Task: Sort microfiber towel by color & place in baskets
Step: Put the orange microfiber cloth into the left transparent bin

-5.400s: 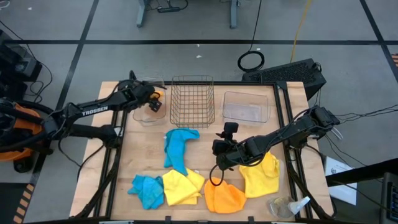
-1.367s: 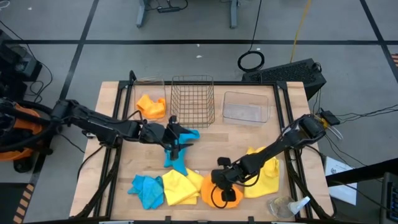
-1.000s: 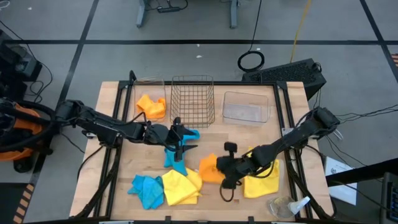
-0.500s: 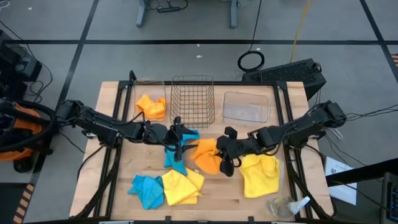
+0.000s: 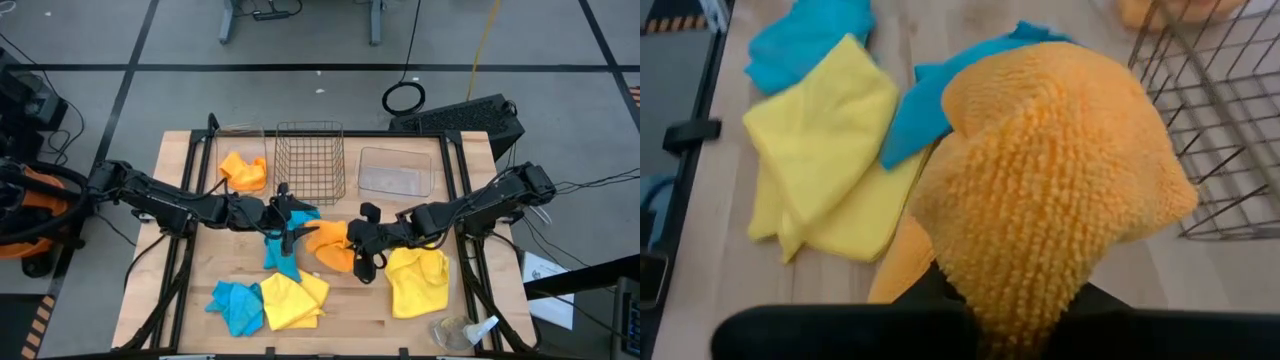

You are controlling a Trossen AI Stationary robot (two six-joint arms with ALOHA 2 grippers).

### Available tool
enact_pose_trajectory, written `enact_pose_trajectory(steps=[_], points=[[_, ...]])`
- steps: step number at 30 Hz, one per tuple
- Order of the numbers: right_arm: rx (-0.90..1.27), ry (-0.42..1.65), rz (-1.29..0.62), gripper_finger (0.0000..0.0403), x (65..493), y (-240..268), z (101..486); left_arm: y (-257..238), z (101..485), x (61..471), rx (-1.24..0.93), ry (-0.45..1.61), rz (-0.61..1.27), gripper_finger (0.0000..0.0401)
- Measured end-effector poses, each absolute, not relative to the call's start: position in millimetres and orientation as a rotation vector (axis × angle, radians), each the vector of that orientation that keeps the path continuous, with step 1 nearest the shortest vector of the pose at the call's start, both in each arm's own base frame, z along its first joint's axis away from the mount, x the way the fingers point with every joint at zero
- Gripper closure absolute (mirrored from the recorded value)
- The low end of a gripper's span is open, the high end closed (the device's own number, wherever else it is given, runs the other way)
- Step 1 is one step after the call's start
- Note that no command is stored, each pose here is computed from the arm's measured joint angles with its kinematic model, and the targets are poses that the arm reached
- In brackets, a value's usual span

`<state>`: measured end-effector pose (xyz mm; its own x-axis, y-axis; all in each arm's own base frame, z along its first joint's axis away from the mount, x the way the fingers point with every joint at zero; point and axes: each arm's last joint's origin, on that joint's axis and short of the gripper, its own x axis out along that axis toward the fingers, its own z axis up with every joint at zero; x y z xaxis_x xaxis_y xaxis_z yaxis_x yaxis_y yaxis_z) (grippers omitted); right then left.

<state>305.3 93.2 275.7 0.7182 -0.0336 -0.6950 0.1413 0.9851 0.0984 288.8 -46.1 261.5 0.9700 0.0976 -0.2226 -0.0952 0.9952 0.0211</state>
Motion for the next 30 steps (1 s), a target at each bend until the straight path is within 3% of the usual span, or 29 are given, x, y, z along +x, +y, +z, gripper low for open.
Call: enact_pose_trajectory(steps=[12, 20, 30], points=[[0.058, 0.772, -0.084, 0.0383, 307.3, 84.6, 275.4, -59.5, 259.9, 285.8, -0.007, 0.24, 0.072, 0.0153], [-0.015, 0.767, -0.078, 0.0383, 310.4, 75.0, 276.0, -66.8, 261.6, 282.7, 0.012, 0.213, 0.214, 0.0153], [-0.103, 0.626, -0.099, 0.0383, 321.4, 66.9, 286.7, -81.1, 252.4, 289.3, -0.088, 0.194, 0.181, 0.0152]])
